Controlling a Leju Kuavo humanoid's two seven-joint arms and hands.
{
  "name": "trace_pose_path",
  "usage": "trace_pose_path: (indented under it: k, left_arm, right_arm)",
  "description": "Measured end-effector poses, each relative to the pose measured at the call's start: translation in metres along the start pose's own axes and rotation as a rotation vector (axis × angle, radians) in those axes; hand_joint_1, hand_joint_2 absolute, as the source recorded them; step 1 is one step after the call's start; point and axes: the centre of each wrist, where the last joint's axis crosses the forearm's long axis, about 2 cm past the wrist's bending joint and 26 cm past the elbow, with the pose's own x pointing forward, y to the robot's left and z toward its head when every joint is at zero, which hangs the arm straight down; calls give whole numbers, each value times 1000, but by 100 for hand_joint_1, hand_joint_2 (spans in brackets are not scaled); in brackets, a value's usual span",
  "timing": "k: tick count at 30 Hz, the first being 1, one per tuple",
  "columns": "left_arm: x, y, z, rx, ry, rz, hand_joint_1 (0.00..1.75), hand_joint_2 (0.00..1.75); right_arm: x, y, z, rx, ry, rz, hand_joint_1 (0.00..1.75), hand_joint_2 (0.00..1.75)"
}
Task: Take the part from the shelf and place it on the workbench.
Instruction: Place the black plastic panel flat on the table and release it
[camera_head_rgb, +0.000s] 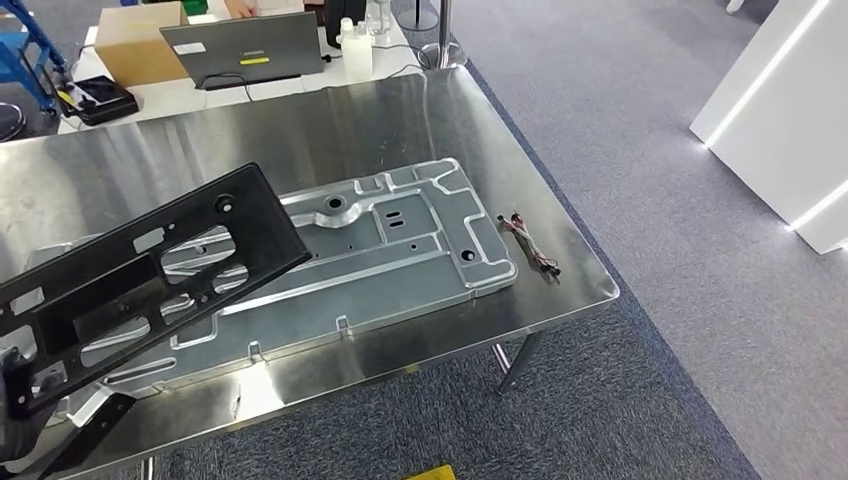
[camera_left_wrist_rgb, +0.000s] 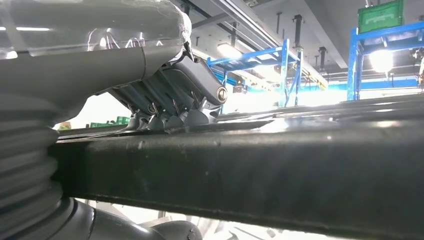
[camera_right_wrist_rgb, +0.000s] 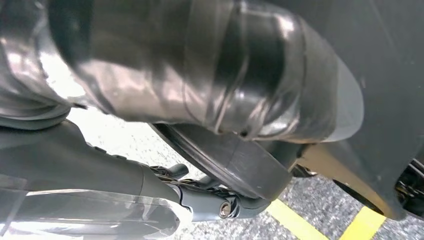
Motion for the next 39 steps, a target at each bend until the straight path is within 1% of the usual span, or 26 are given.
trace_pose_path:
  k: [39]
  left_arm:
    - [0, 0, 0, -2, 0, 0, 175, 175]
  right_arm:
    - [-2, 2, 0, 6, 5, -2, 0, 0]
